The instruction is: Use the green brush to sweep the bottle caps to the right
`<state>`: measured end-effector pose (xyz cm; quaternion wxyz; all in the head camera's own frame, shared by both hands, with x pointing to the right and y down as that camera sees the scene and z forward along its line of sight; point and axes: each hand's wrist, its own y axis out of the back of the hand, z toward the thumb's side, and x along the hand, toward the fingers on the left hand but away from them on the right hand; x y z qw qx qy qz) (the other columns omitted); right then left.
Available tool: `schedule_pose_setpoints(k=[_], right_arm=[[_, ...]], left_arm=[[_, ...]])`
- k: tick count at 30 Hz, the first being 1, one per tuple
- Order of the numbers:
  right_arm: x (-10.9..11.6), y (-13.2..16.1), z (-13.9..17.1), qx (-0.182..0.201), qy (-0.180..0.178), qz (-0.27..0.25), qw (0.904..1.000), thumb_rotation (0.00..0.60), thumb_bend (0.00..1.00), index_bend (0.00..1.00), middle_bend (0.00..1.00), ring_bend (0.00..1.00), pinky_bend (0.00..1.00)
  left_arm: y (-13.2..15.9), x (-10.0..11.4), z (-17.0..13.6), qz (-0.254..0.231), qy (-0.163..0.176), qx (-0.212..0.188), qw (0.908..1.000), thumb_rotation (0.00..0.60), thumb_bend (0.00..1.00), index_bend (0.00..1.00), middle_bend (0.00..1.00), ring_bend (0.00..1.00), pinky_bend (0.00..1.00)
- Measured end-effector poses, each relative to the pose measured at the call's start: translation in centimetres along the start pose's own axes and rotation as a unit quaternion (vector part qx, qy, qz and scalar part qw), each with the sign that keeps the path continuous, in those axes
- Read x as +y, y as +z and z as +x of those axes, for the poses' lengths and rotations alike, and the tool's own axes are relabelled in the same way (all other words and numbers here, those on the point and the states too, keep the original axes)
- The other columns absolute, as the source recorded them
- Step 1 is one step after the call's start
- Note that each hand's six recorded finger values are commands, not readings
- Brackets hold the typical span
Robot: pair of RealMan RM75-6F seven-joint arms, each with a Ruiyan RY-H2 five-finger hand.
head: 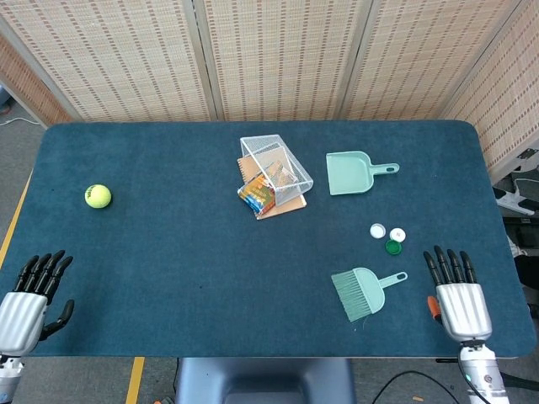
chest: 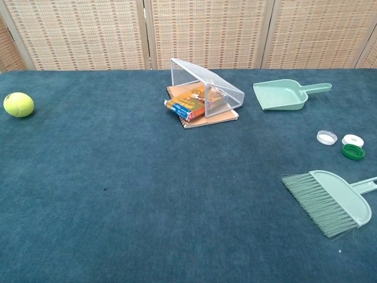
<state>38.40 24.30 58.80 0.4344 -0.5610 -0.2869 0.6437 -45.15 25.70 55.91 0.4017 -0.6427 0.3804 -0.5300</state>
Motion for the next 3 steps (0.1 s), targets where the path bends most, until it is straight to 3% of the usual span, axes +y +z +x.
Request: schedule_pose_setpoints(k=[3], right_arm=[[0.64,-0.47,0.50,0.007,-0.009,-0.015,0.9998,0.600,0.23,0.00,0.00,0.00,0.00]], left_arm=[[-0.19,-0.20,-0.12,0.001,-0.002,0.000,1.0000,0.600,0.44,0.00,0.00,0.00,0.06]])
